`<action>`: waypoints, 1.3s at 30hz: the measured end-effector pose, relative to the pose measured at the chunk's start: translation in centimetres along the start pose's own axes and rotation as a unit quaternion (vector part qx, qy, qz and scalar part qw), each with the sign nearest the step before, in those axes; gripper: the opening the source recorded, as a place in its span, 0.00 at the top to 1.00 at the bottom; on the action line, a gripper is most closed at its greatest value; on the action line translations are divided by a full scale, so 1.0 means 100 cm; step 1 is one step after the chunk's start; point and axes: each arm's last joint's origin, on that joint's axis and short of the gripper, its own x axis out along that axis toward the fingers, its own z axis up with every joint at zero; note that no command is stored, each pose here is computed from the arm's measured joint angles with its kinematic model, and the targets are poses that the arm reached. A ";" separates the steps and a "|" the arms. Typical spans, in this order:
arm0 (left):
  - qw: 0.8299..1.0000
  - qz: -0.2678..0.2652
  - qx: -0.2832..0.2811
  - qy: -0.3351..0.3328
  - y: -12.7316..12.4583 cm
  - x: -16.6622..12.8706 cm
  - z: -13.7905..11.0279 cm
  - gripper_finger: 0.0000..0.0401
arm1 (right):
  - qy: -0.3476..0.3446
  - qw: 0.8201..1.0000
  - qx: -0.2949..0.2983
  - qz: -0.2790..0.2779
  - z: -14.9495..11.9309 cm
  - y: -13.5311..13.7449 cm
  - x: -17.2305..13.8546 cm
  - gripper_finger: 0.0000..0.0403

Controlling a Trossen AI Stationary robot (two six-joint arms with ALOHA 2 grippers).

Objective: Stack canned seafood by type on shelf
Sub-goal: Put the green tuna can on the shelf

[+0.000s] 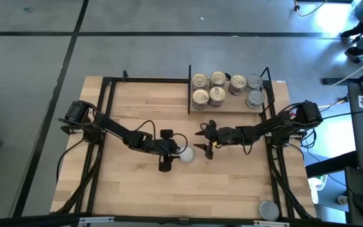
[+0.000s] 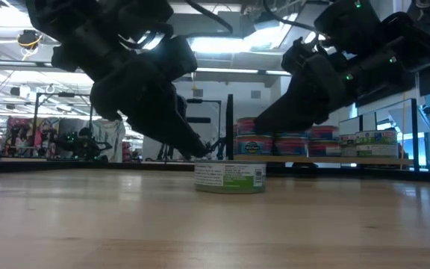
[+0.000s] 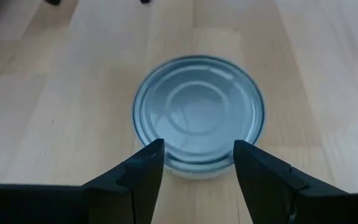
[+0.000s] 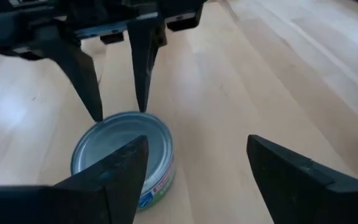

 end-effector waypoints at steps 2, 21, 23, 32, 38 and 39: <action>1.000 -0.001 0.002 -0.008 0.000 0.000 0.002 0.52 | 0.003 1.000 0.000 0.003 -0.001 0.000 0.001 0.32; 1.000 -0.022 0.002 -0.003 0.006 0.006 0.000 0.52 | -0.003 1.000 0.001 0.005 0.000 0.000 0.001 0.32; 1.000 -0.023 0.001 -0.011 0.005 0.006 0.001 0.52 | -0.003 1.000 0.001 0.005 0.000 0.000 0.001 0.32; 0.999 -0.030 0.006 -0.009 0.006 0.008 0.000 0.52 | -0.002 1.000 0.000 0.006 0.000 0.000 0.001 0.32; 0.999 -0.032 -0.004 0.013 0.005 0.014 -0.006 0.52 | 0.001 1.000 0.000 0.013 -0.001 0.001 0.001 0.32; 0.999 -0.032 -0.005 0.015 0.005 0.014 -0.007 0.52 | 0.004 1.000 -0.001 0.018 -0.001 0.001 0.001 0.32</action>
